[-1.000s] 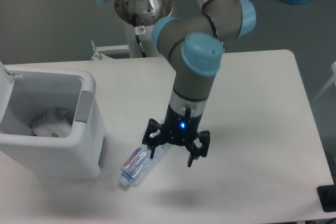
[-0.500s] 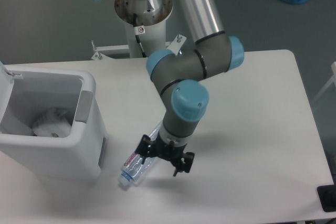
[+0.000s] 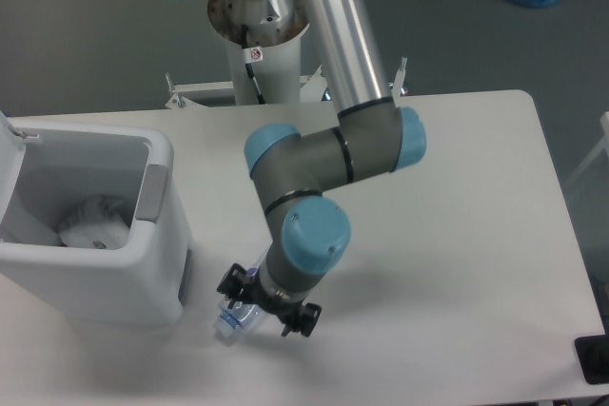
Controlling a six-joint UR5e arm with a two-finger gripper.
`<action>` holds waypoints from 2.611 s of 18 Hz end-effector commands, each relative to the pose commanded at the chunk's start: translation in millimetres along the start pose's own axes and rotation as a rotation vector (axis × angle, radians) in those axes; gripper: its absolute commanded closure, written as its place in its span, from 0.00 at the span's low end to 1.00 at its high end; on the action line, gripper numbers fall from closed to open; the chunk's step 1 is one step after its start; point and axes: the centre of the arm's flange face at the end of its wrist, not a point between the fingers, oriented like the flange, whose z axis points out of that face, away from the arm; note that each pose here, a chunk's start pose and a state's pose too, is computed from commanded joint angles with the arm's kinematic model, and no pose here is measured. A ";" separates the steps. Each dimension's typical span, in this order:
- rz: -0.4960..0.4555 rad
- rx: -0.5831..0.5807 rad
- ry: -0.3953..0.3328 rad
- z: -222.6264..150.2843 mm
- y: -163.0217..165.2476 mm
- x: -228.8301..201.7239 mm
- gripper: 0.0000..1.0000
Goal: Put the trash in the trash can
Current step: 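Move the open gripper over the clear plastic water bottle and lower it, then close the gripper around the bottle's capped end, then lift the bottle upright off the table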
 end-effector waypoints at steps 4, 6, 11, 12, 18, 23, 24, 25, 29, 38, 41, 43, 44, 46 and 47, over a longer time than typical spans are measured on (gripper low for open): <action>0.053 -0.073 -0.044 26.8 -13.0 21.4 0.00; 0.062 -0.081 -0.046 33.3 -15.7 25.3 0.00; 0.072 -0.096 -0.034 48.9 -19.7 30.5 0.11; 0.073 -0.100 -0.031 49.6 -19.8 31.8 0.20; 0.068 -0.102 -0.032 49.9 -19.4 30.3 0.61; 0.071 -0.090 -0.041 36.6 -19.1 33.1 0.83; 0.070 -0.086 -0.042 32.3 -18.7 33.4 0.85; 0.069 -0.081 -0.046 27.1 -17.6 33.0 0.87; 0.031 -0.040 -0.075 -11.8 -1.0 8.8 0.91; -0.030 0.240 -0.101 -154.2 33.6 -31.3 0.91; -0.042 0.363 -0.084 -206.0 45.5 -25.7 0.91; -0.041 0.463 -0.054 -241.9 55.4 -18.1 0.92; -0.044 0.512 -0.030 -255.8 60.6 -16.3 0.92; -0.077 0.596 0.032 -274.7 64.6 -11.9 0.91; -0.097 0.639 0.055 -285.9 65.6 -9.7 0.92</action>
